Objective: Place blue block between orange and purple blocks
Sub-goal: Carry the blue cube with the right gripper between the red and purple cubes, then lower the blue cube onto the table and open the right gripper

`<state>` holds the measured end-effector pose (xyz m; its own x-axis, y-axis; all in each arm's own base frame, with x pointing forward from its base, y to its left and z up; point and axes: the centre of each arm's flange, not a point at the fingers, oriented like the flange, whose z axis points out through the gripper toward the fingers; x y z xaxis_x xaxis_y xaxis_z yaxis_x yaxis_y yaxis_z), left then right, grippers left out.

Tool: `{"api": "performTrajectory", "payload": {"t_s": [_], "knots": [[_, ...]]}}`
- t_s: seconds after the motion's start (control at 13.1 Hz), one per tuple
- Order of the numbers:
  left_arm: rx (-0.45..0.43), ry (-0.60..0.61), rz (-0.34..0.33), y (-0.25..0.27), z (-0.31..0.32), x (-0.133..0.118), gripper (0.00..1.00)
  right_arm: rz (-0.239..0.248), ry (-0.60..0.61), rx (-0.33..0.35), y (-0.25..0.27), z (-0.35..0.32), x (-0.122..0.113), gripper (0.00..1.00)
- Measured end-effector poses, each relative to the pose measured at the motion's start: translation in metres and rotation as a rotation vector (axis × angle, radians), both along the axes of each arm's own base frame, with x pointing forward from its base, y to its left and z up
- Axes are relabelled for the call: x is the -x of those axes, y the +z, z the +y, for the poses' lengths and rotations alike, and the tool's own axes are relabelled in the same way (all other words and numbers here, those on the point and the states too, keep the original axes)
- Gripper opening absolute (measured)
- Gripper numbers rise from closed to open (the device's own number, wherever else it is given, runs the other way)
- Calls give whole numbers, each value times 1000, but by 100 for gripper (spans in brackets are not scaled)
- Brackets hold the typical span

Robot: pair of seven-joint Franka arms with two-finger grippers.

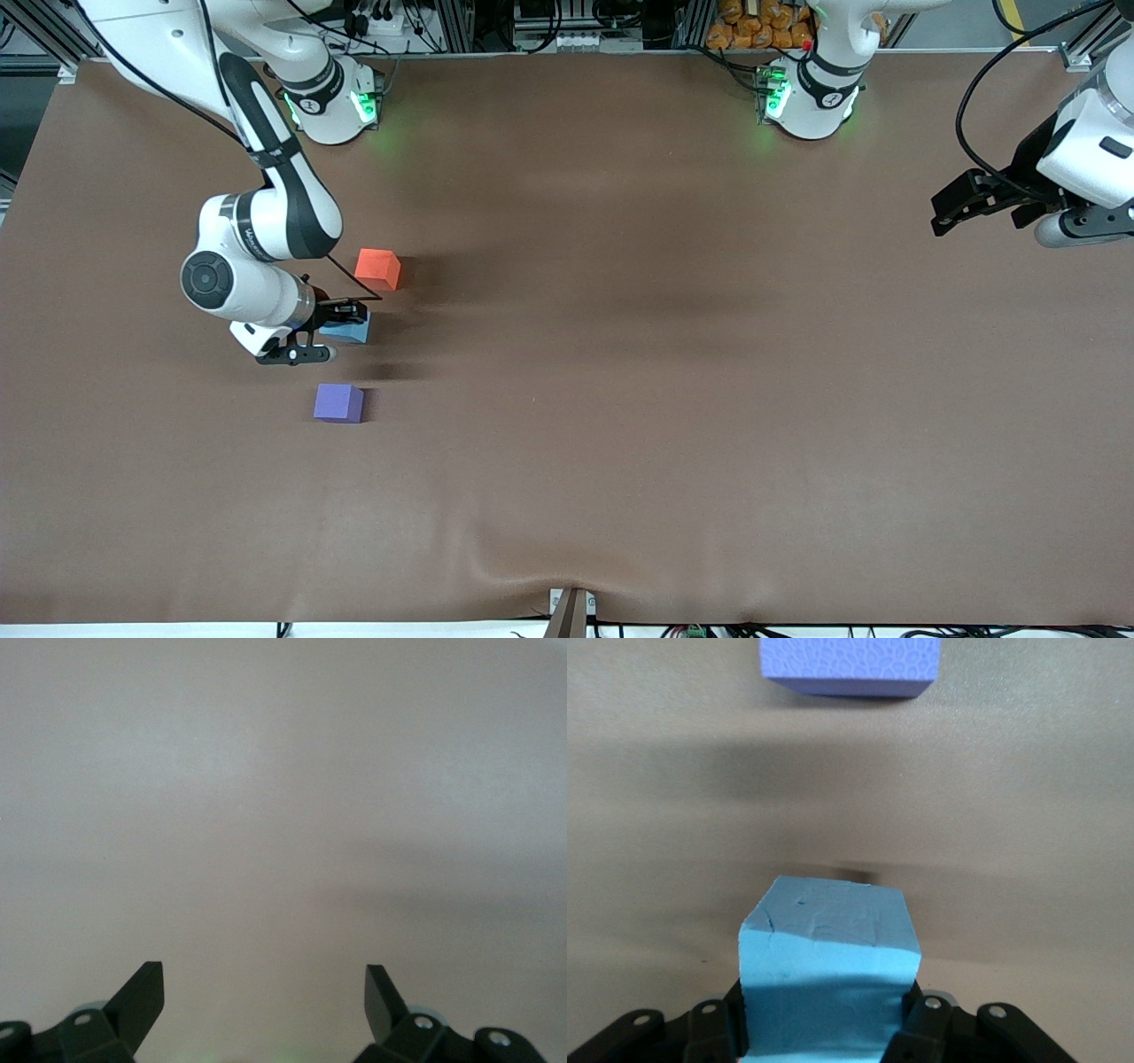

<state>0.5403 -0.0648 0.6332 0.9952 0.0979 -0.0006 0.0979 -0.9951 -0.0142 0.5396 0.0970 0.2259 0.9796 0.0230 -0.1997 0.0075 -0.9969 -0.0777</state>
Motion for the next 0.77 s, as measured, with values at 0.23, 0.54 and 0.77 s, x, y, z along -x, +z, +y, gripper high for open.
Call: {"api": "performTrajectory", "payload": {"t_s": [0.23,0.54,0.77], "knots": [[1,-4,-8,0,14,-3,100,0,-31,10,-17,2,0,60],[4,-11,-32,-2,19,-9,100,-3,-23,14,-27,14,2,60],[5,-28,-38,-6,19,-13,100,-3,-23,14,-27,14,2,78]]}}
